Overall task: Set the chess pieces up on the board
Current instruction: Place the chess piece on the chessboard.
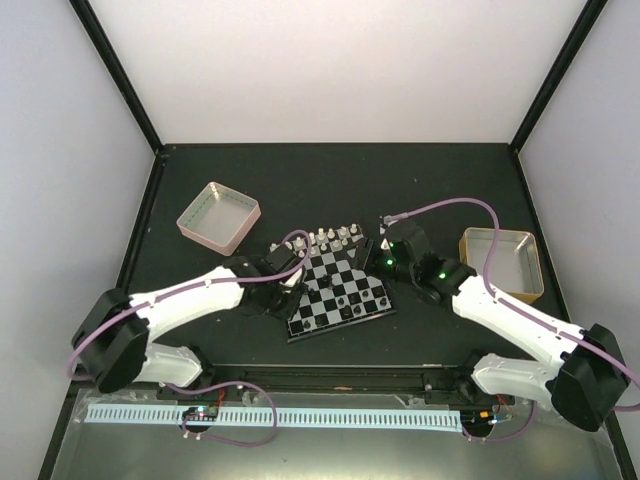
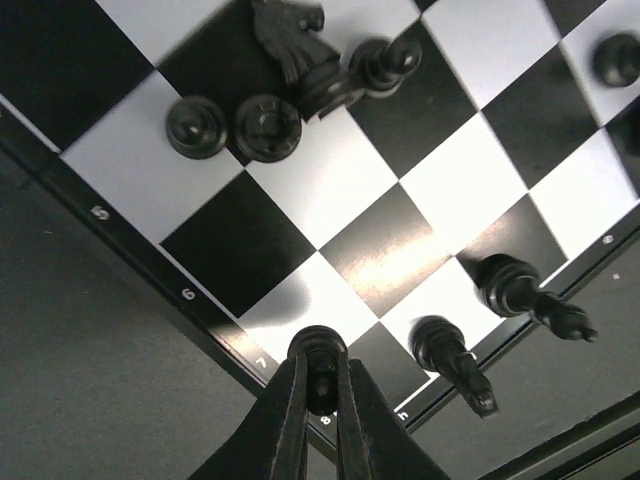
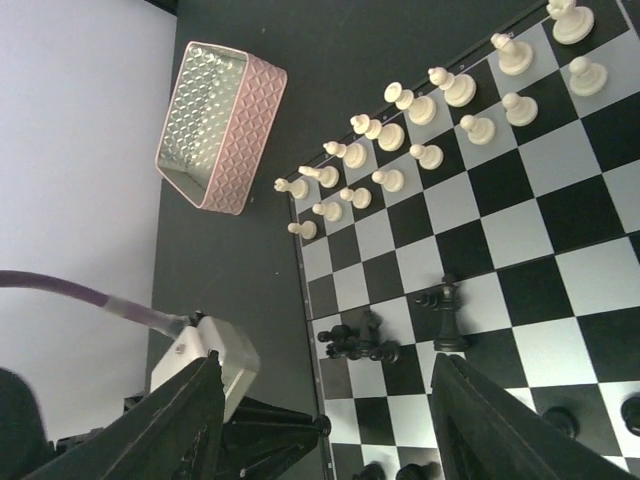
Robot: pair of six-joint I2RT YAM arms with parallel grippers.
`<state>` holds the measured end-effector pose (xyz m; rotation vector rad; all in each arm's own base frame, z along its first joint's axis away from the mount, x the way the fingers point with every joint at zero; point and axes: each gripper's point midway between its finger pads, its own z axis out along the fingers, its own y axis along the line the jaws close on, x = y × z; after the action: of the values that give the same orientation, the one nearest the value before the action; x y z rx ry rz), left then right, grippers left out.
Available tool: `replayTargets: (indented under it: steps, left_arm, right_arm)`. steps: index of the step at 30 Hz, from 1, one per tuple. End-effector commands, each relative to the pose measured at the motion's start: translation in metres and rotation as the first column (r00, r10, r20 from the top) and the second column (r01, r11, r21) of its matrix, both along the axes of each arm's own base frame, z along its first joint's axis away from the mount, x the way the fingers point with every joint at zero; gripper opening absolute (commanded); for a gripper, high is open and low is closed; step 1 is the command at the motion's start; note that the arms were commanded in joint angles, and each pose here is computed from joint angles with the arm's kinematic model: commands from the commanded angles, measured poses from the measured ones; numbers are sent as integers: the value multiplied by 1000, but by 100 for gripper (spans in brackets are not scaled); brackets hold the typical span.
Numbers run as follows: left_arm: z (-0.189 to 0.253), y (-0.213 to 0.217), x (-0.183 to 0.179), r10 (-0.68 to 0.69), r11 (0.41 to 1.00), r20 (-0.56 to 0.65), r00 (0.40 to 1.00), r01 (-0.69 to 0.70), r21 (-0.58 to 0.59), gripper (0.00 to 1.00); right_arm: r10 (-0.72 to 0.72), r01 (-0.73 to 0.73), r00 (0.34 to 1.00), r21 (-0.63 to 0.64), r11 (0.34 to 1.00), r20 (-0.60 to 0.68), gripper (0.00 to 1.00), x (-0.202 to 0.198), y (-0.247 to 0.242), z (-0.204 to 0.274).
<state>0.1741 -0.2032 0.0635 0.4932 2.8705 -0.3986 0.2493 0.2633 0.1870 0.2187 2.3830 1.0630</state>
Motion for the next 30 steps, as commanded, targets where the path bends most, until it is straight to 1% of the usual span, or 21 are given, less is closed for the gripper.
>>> replayTargets:
  steps: [1,7,11,16,24,27,28,30]
  left_arm:
    - [-4,-7,-7,-53,998,-97,994,55,21,4]
    - [-11,-8,-11,-76,995,-152,985,84,48,5]
    - [-15,-8,-10,-87,993,-162,983,99,68,5]
    - [-20,-6,-2,-75,991,-142,987,90,101,7]
    - [-27,-6,-1,-74,990,-142,987,89,107,10]
    - [-29,-4,-3,-73,990,-146,987,90,110,15]
    - [-29,-4,-3,-74,990,-144,987,91,110,18]
    - [-28,-5,-2,-75,990,-138,988,90,107,28]
  right_arm:
    - [-5,8,999,-46,999,47,57,9,-5,5]
    - [-12,15,999,-59,998,51,57,12,-9,3]
    - [-9,12,999,-61,998,49,58,13,-9,2]
    - [0,3,999,-66,998,46,58,13,-7,2]
    - [1,2,999,-64,998,36,58,11,-8,-1]
    - [2,0,999,-63,998,33,58,10,-8,-2]
    - [1,1,1000,-63,998,31,58,10,-8,-2]
    - [1,1,1000,-62,998,30,58,9,-9,-3]
